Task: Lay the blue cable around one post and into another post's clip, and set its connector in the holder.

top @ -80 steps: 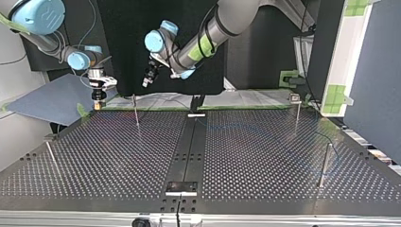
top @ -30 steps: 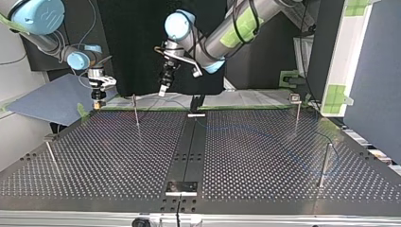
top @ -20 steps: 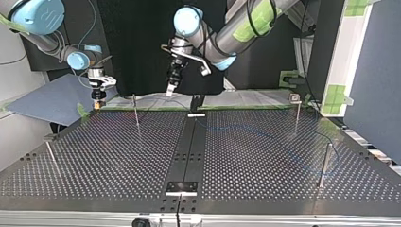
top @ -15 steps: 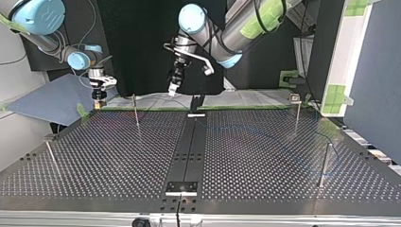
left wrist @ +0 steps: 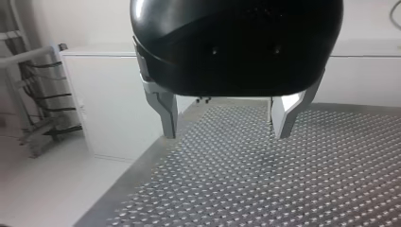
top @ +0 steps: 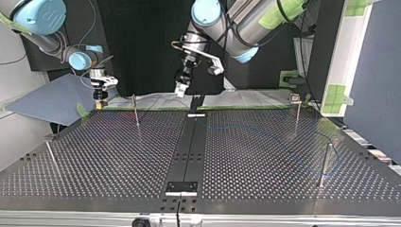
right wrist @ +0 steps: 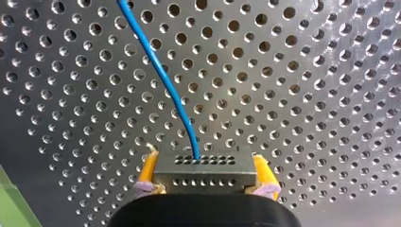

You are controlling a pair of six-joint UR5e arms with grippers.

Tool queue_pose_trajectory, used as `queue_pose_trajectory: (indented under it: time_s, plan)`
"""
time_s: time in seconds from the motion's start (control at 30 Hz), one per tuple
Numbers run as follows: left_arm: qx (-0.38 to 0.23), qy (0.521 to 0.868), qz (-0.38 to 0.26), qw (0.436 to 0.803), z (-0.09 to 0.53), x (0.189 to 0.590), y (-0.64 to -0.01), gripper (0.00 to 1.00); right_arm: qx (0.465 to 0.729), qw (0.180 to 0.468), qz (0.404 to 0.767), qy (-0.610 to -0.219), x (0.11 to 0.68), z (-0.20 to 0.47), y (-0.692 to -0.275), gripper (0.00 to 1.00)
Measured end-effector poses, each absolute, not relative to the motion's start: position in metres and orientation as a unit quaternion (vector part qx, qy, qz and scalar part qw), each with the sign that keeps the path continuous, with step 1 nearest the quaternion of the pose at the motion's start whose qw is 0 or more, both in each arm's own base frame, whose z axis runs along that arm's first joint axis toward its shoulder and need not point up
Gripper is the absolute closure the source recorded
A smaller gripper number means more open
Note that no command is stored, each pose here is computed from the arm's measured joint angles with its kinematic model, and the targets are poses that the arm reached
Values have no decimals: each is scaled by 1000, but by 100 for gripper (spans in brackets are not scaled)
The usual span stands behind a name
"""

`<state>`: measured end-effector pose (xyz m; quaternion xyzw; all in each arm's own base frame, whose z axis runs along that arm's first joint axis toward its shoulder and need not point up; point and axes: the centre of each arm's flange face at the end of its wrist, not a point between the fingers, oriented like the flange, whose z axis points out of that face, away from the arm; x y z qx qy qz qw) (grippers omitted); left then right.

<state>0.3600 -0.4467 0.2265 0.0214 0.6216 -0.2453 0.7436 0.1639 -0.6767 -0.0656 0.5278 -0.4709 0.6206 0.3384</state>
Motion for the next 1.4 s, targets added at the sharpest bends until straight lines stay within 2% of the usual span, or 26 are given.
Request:
queue_pose_trajectory:
  time_s: [0.3,0.73,1.4]
  plan:
    - [2,606,-237,760,244,347,-416,0,529,337,621,-470,167,-65,-676,100]
    - [-8,602,-217,769,254,326,-375,0,529,337,623,-468,172,-65,-675,100]
    - [17,667,-164,726,176,287,-327,0,531,335,624,-465,177,-65,-674,100]
